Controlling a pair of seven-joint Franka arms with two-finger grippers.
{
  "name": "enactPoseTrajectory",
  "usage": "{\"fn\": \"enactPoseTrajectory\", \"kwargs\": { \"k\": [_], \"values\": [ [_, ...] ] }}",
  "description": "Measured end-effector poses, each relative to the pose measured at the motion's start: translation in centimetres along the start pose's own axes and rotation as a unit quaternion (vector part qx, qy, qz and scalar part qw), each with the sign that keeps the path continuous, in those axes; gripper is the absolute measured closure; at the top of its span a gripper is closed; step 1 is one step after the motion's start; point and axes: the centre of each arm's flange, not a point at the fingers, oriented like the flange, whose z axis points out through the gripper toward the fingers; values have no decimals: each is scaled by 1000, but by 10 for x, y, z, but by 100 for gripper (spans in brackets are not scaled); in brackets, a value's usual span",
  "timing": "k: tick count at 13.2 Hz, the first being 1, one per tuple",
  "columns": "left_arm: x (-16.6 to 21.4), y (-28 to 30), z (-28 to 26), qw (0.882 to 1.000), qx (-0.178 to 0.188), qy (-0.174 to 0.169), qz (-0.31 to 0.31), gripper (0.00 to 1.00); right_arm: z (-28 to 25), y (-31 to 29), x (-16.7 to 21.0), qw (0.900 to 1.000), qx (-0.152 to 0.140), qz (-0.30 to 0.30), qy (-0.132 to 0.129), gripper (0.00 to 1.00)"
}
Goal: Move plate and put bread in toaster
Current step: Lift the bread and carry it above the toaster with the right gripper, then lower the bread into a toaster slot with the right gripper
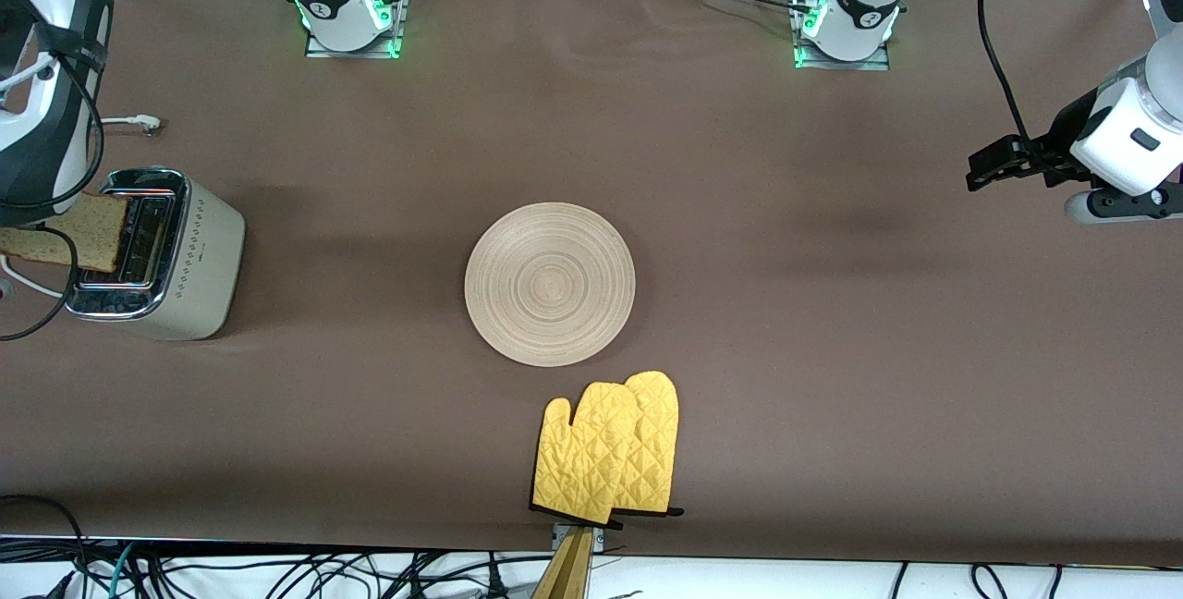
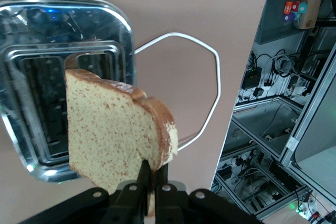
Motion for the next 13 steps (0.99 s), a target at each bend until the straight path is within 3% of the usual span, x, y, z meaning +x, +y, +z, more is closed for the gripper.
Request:
{"fn": "enactPoseTrajectory", "kwargs": {
  "k": [13],
  "values": [
    [1,-3,1,1000,0,-1,-3,0,26,-11,26,1000,-22,-9,-2,93]
  ]
}}
